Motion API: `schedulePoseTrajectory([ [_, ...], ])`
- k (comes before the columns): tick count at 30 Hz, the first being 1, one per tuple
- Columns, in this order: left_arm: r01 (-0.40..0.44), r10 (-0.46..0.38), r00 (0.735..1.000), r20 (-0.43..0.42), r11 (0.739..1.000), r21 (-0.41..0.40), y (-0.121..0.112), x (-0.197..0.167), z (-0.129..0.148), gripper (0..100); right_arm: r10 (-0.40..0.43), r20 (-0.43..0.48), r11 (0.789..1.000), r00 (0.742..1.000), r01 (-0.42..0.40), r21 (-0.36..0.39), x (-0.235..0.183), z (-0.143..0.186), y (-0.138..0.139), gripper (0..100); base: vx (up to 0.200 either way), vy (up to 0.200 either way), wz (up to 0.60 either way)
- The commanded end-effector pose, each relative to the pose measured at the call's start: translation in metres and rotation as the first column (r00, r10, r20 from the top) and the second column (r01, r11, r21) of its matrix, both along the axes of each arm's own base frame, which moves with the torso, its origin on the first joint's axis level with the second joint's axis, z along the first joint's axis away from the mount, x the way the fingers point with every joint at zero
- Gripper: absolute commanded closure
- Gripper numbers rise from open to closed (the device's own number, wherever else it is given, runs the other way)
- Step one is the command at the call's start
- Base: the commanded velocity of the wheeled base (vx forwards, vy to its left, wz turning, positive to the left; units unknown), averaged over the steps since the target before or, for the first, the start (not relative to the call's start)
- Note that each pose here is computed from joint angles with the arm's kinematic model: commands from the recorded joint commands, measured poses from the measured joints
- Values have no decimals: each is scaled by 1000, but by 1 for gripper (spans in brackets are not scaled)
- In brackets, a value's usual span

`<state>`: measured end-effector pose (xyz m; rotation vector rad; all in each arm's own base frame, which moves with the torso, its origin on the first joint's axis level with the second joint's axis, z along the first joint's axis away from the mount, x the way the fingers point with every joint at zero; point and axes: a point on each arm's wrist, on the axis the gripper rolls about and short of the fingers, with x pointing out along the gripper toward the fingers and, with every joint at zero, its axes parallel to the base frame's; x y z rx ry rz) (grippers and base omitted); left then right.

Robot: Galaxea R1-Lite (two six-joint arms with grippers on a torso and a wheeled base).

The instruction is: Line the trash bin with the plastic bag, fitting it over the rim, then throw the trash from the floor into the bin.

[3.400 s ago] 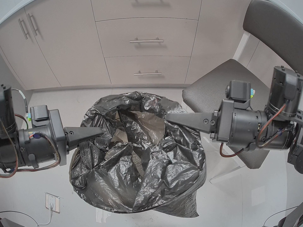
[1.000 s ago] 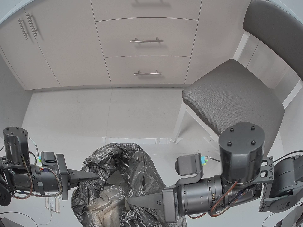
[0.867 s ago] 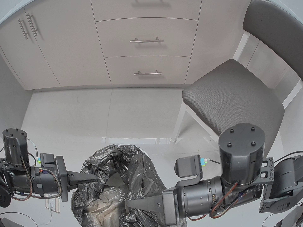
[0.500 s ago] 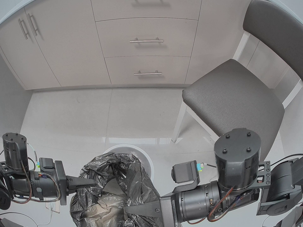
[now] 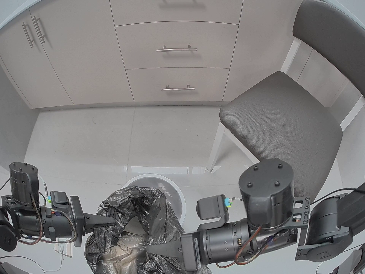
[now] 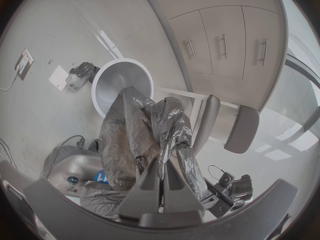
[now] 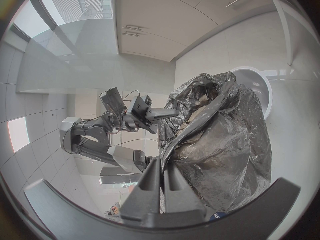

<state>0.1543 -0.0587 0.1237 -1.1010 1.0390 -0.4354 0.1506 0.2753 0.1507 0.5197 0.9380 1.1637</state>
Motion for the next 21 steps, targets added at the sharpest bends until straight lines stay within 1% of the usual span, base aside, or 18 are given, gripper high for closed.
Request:
schedulePoseTrajectory([
  [1,-21,22,999,-32,999,32,3,11,-10,100,-20,-6,1000,1000,20,-16,11,-8,6,100,0,0,0],
  [4,-59,59,998,23,997,44,11,26,-7,100,-58,2,998,998,58,-24,24,-12,10,100,0,0,0],
  [5,-63,62,998,26,997,44,12,28,-7,100,-64,3,998,998,64,-23,26,-12,11,100,0,0,0],
  [7,-96,94,994,49,995,41,16,46,-6,100,-97,18,995,995,97,-11,40,-11,15,100,0,0,0],
  [8,-96,94,994,49,995,41,16,46,-6,100,-97,18,995,995,97,-11,40,-11,15,100,0,0,0],
  [10,-120,118,992,48,992,41,19,66,-11,100,-124,27,992,992,124,2,56,-10,20,100,0,0,0],
  [11,-120,118,992,48,992,41,19,66,-11,100,-124,27,992,992,124,2,56,-10,20,100,0,0,0],
  [12,-123,122,992,37,991,45,18,78,-17,100,-134,25,991,991,134,-1,63,-13,24,100,0,0,0],
  [15,-122,121,992,31,991,60,17,87,-25,100,-136,20,991,991,136,-14,66,-20,27,100,0,0,0],
  [17,-111,106,993,60,990,82,16,97,-34,100,-138,41,990,990,140,-31,70,-27,30,100,0,0,0],
  [21,-110,102,990,96,991,82,15,108,-44,100,-188,88,980,978,192,-47,83,-32,32,100,0,0,0],
])
